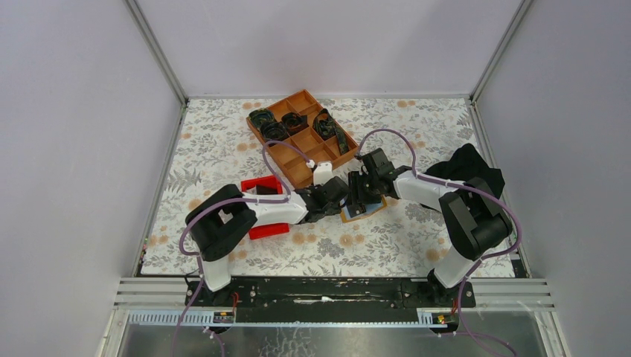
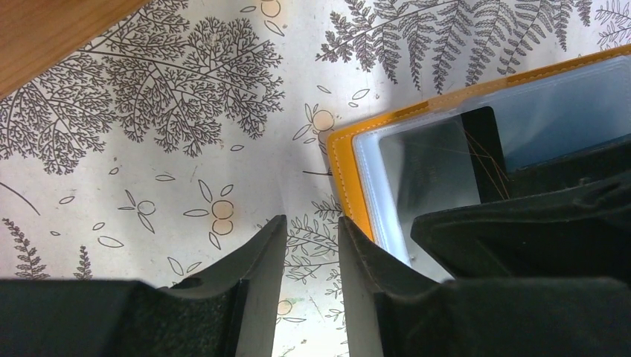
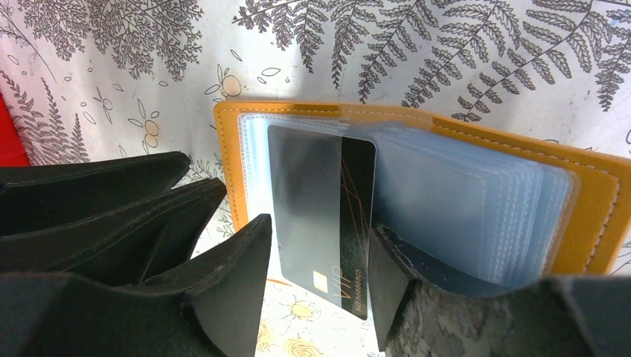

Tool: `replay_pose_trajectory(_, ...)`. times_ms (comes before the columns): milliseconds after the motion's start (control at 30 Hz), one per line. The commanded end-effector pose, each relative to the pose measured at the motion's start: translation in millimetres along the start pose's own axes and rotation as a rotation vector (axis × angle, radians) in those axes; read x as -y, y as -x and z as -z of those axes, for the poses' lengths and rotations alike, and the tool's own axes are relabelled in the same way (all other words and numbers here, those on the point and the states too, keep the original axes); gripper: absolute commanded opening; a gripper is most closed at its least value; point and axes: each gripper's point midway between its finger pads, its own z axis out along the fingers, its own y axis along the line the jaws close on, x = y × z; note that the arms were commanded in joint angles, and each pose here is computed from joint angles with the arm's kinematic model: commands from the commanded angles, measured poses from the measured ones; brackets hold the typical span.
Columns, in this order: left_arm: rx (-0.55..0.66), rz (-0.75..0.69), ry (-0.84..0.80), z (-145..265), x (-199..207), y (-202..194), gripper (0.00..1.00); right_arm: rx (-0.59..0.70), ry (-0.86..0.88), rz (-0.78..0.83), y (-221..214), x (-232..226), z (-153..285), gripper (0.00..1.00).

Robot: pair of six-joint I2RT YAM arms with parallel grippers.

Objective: Put the credit cards into the card holder
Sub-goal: Insert the credit card into the card holder.

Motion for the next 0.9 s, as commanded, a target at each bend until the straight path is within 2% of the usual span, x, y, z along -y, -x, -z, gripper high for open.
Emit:
replay_pose_trajectory(0, -0.268, -0.114, 0.154, -1, -61, -84, 0.39, -0.078, -0.035, 0.006, -27, 5, 0, 0.56)
replay_pose_trajectory(300, -0.300, -0.153, 0.170, 4, -62, -88, 0.35, -0.072, -0.031, 0.000, -26, 3, 1, 0.56)
replay_pose_trajectory(533, -0.320, -0.216, 0.154, 3, -48, -99, 0.34, -0.081, -0.021, 0.004, -29, -2, 1, 0.57)
replay_pose_trajectory(700, -0.326, -0.230, 0.147, 2, -41, -103, 0.34, -0.096, -0.012, 0.017, -35, -10, -1, 0.62)
replay_pose_trajectory(867, -0.316, -0.218, 0.150, 4, -42, -102, 0.34, -0.108, -0.011, 0.029, -42, -17, -4, 0.63)
